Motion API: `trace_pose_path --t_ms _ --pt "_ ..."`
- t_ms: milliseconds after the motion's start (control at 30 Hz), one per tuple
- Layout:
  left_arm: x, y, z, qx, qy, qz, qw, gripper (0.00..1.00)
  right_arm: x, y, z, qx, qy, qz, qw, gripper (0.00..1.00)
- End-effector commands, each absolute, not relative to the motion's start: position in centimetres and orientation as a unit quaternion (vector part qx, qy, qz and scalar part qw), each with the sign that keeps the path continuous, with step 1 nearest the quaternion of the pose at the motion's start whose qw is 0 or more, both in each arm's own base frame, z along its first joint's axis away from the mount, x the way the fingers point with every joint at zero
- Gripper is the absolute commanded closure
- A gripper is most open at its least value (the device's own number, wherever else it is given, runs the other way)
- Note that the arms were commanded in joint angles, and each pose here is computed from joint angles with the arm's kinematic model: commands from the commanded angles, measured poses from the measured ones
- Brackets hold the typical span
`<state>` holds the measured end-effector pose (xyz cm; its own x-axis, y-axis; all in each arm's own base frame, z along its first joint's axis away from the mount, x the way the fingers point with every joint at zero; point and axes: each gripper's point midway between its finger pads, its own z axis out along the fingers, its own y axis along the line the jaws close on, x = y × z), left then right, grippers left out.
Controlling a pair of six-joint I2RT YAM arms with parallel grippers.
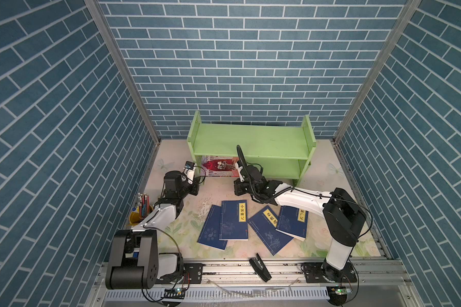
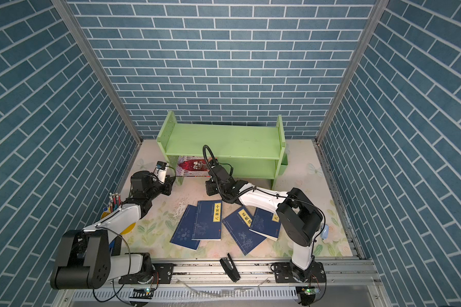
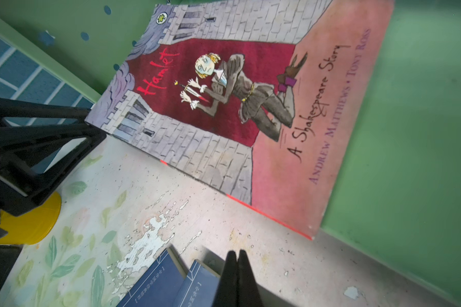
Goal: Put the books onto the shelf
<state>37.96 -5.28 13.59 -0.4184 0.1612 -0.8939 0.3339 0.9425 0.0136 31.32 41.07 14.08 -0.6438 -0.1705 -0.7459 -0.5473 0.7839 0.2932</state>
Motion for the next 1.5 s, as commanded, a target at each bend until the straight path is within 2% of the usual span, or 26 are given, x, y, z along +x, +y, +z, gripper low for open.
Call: trace_pose_path --t_ms 0,167,433,667,1467 --pt "38.8 -4.9 14.6 0.140 0.831 -0.078 0.533 0.66 30.8 41.2 15.9 -0.220 0.856 0.265 0.385 1.00" --pt "39.1 -4.7 14.1 0.137 0.837 -0.072 0.525 0.66 30.7 41.2 15.9 -0.222 0.857 0.264 0.384 1.00" --pt "38.5 -4.7 13.8 0.139 0.840 -0.073 0.519 0.74 30.6 41.0 16.2 -0.222 0.856 0.261 0.386 1.00" --pt "37.3 -5.2 14.6 0.157 0.830 -0.079 0.530 0.72 30.6 40.9 16.2 -0.223 0.856 0.259 0.388 1.00" --pt "38.5 -5.3 14.1 0.148 0.832 -0.088 0.527 0.71 30.8 41.0 16.1 -0.223 0.857 0.256 0.389 1.00"
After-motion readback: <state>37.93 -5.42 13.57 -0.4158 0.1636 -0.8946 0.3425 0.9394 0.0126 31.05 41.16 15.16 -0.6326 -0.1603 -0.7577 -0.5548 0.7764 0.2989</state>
